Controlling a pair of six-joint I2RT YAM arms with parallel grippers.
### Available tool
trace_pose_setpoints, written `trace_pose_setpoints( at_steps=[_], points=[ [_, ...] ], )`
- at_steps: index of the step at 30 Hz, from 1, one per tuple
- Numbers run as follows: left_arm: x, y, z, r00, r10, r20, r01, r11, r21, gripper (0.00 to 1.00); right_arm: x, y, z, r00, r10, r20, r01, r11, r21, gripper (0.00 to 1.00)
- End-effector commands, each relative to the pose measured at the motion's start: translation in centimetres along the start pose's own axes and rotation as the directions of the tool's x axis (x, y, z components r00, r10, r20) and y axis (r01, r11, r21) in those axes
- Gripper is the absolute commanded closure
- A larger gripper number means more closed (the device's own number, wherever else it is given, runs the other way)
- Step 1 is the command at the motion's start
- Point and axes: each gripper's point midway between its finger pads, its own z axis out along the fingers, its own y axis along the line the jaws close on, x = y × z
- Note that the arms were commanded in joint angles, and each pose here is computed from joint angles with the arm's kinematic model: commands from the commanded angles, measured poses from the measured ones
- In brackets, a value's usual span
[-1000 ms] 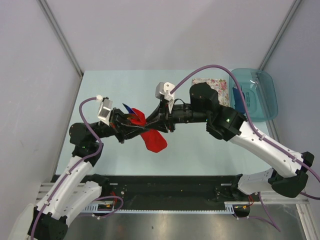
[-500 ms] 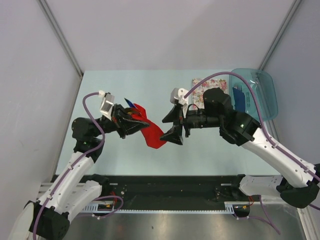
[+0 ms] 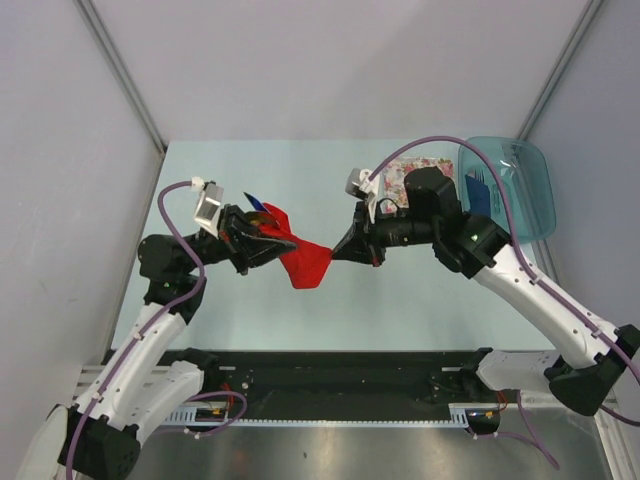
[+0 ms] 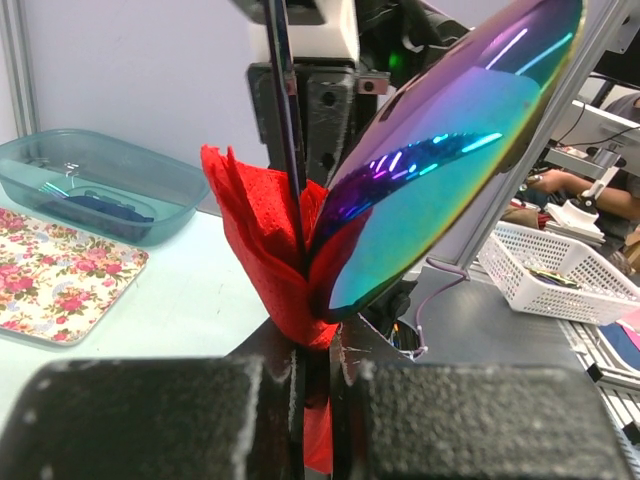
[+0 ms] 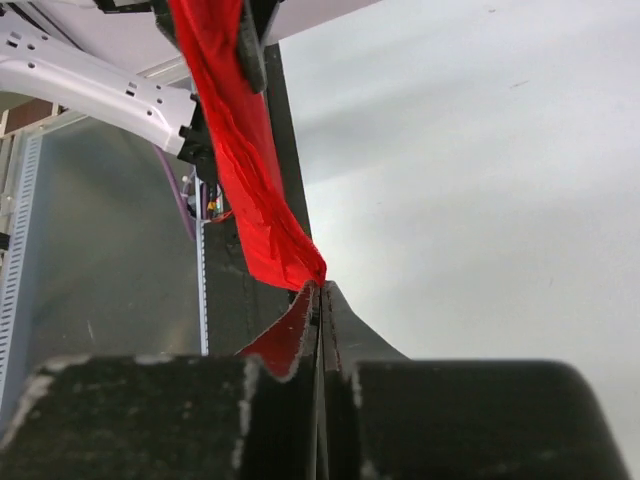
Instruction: Place the utensils on the paper napkin and roll it up
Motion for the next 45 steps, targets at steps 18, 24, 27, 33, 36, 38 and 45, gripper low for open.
trace_pose_setpoints(
  at_steps=[18, 24, 27, 33, 36, 38, 45],
  points=[
    [-2.9, -2.9, 0.3, 0.998, 0.038, 0.04, -0.04, 0.998, 0.048, 1.0, -1.0, -1.0, 5.9, 0.992, 0.077, 0.101, -0.062, 0.988, -0.139, 1.0],
    [-3.0, -3.0, 0.5, 0.999, 0.025, 0.039, -0.027, 0.998, 0.052, 1.0, -1.3, 1.1, 7.8, 0.992, 0.072, 0.105, -0.048, 0.975, -0.216, 1.0],
    [-3.0, -2.7, 0.6, 0.999, 0.012, 0.052, -0.014, 0.999, 0.039, 1.0, -1.3, 1.8, 8.3, 0.992, 0.074, 0.107, -0.047, 0.971, -0.235, 1.0],
    [-3.0, -1.8, 0.6, 0.997, 0.011, 0.072, -0.012, 1.0, 0.009, 1.0, -1.4, 2.6, 8.5, 0.993, 0.054, 0.104, -0.027, 0.969, -0.246, 1.0],
    [-2.4, -0.3, 0.5, 0.998, 0.005, 0.065, -0.001, 0.998, -0.065, 1.0, -2.0, 0.7, 7.9, 0.993, 0.047, 0.106, -0.029, 0.985, -0.167, 1.0],
    [-2.2, 0.9, 0.3, 0.997, 0.027, 0.067, -0.019, 0.993, -0.119, 1.0, -1.8, -1.2, 7.3, 0.995, 0.042, 0.089, -0.034, 0.996, -0.087, 1.0],
    [-1.9, 9.1, -1.7, 0.998, 0.034, 0.057, 0.0, 0.859, -0.512, 1.0, -3.7, -11.5, 2.2, 0.99, 0.098, 0.106, -0.131, 0.914, 0.385, 0.61]
  ],
)
